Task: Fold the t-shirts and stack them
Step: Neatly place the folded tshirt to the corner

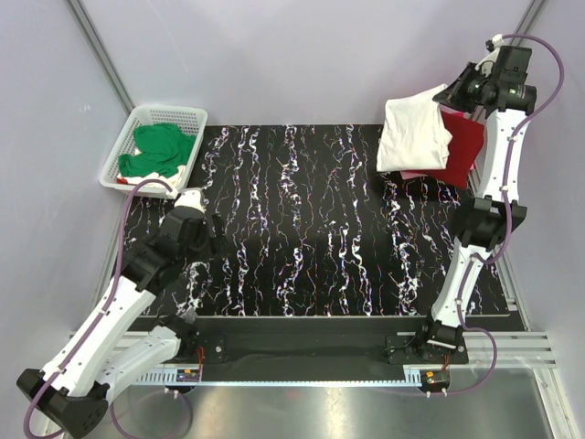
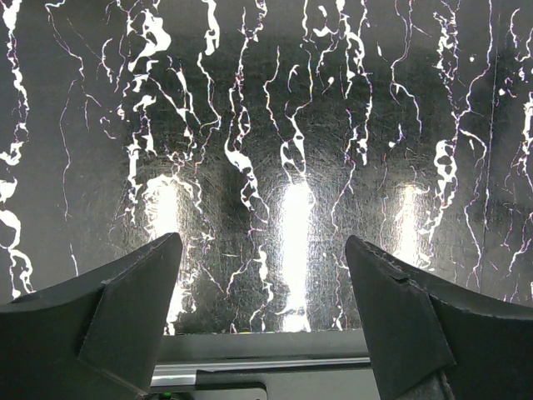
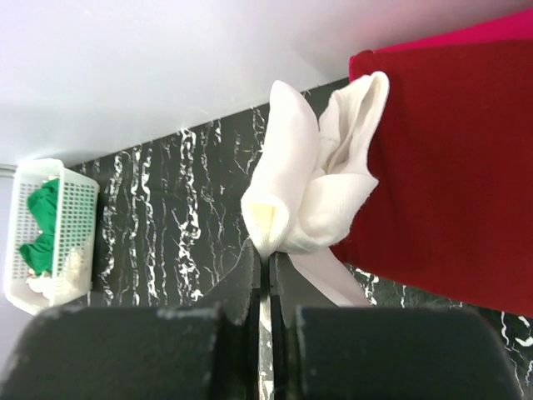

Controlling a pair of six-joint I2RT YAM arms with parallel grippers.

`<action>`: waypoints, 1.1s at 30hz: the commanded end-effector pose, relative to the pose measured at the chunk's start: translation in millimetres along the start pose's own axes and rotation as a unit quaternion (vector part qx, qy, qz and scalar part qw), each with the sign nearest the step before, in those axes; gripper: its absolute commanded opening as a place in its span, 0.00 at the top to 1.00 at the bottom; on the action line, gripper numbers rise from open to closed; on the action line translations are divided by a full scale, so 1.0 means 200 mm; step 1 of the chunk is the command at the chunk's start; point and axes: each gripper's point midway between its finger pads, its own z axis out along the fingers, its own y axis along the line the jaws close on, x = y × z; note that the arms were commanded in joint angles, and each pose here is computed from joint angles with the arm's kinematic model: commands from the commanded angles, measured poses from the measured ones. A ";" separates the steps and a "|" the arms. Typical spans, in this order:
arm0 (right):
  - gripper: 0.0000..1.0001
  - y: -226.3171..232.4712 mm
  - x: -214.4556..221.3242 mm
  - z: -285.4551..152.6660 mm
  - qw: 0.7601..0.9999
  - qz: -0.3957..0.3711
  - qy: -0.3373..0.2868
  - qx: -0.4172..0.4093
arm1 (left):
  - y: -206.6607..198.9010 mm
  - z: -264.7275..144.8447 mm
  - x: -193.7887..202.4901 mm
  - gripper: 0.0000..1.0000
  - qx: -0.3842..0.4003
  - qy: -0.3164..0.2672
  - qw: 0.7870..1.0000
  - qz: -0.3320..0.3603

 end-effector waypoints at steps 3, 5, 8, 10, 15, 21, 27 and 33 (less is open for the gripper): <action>1.00 0.25 -0.27 -0.26 0.993 -0.037 -0.096 -0.062 | -0.01 0.01 -0.04 0.14 -0.001 -0.018 1.000 -0.005; 1.00 0.21 -0.27 -0.25 0.994 -0.029 -0.090 -0.059 | -0.01 0.01 -0.05 0.14 -0.002 -0.019 1.000 -0.006; 1.00 0.15 -0.26 -0.22 0.995 -0.021 -0.084 -0.052 | 0.00 0.02 -0.05 0.14 -0.003 -0.018 1.000 -0.006; 1.00 0.10 -0.26 -0.21 0.995 -0.015 -0.083 -0.046 | -0.01 0.02 -0.04 0.14 -0.002 -0.017 1.000 -0.004; 1.00 -0.04 -0.29 -0.14 0.995 0.004 -0.088 -0.037 | -0.01 0.01 -0.04 0.14 0.002 -0.017 1.000 -0.004; 1.00 -0.34 -0.29 -0.03 0.996 0.040 -0.083 -0.009 | -0.02 0.02 -0.03 0.14 0.002 -0.013 1.000 0.001; 0.56 -0.87 -0.11 0.22 0.992 0.115 -0.042 0.036 | -0.02 0.02 -0.03 0.14 0.000 -0.011 1.000 0.002; 0.29 -1.27 -0.08 0.12 0.977 0.183 -0.054 0.093 | -0.04 0.03 -0.02 0.14 0.003 -0.005 1.000 0.008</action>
